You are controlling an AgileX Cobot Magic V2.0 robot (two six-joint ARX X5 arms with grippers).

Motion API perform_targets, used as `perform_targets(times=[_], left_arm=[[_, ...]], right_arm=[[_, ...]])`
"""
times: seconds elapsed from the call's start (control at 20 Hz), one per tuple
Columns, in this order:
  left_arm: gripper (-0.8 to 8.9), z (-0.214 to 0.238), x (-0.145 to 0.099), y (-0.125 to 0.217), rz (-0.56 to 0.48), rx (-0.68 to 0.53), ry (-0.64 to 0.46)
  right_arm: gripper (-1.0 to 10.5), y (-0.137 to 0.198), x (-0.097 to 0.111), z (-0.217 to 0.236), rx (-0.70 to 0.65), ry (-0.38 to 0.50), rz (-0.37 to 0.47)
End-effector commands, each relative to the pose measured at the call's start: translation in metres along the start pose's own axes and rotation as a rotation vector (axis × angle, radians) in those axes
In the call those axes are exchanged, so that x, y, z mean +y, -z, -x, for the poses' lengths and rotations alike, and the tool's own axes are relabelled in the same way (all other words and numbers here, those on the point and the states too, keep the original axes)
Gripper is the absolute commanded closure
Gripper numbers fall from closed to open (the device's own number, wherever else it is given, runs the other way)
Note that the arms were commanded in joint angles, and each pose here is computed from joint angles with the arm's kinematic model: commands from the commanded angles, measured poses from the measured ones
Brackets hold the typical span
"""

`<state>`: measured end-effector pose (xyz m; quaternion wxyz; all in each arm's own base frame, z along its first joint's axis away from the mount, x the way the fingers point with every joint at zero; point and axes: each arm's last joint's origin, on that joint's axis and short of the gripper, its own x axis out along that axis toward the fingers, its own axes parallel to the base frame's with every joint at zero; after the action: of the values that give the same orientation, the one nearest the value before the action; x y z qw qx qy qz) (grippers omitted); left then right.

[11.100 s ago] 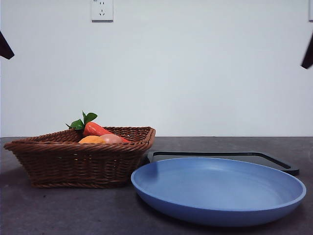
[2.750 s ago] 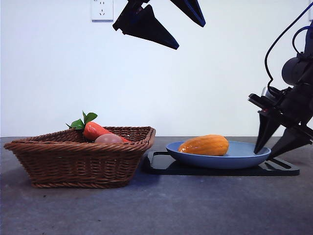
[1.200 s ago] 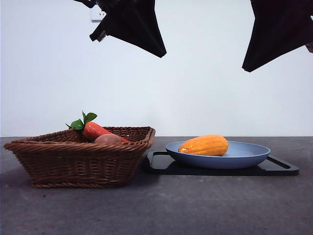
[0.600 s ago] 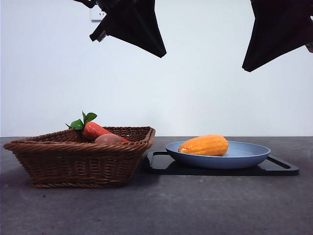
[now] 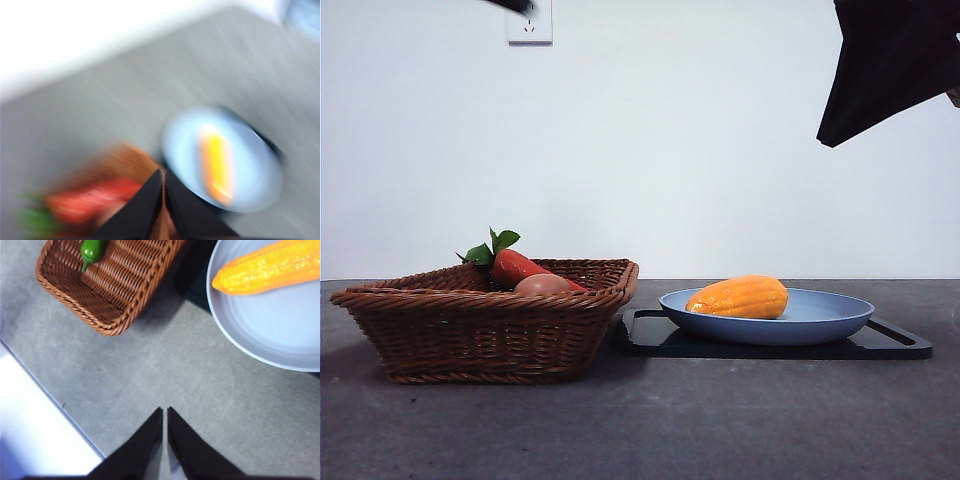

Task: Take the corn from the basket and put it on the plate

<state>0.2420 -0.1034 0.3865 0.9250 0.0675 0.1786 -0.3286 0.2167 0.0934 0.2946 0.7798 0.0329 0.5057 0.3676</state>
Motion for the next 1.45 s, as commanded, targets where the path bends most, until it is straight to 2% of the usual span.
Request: perform_targets(times=[0.05,0.25,0.5,0.9,1.45], left_arm=[[8.06,0.026,0.013,0.019,-0.021,-0.098,-0.105],[8.06,0.075,0.023,0.072,-0.023,-0.251,-0.313],[8.06,0.093,0.013,0.143,-0.014,-0.282,-0.434],[8.06,0.087,-0.006,0.229,0.034,-0.270,-0.479],[8.06,0.077,-0.015,0.281,0.130,-0.190,-0.484]], right_arm=[[9.5,-0.003,0.000,-0.001,-0.008,-0.002,0.012],[9.5,-0.003,0.000,-0.001,-0.007,-0.002,0.012],[9.5,-0.003,0.000,-0.001,-0.007,-0.002,0.012],[9.5,-0.003,0.000,-0.001,-0.007,-0.002,0.012],[9.5,-0.003,0.000,-0.001,-0.007,-0.002,0.013]])
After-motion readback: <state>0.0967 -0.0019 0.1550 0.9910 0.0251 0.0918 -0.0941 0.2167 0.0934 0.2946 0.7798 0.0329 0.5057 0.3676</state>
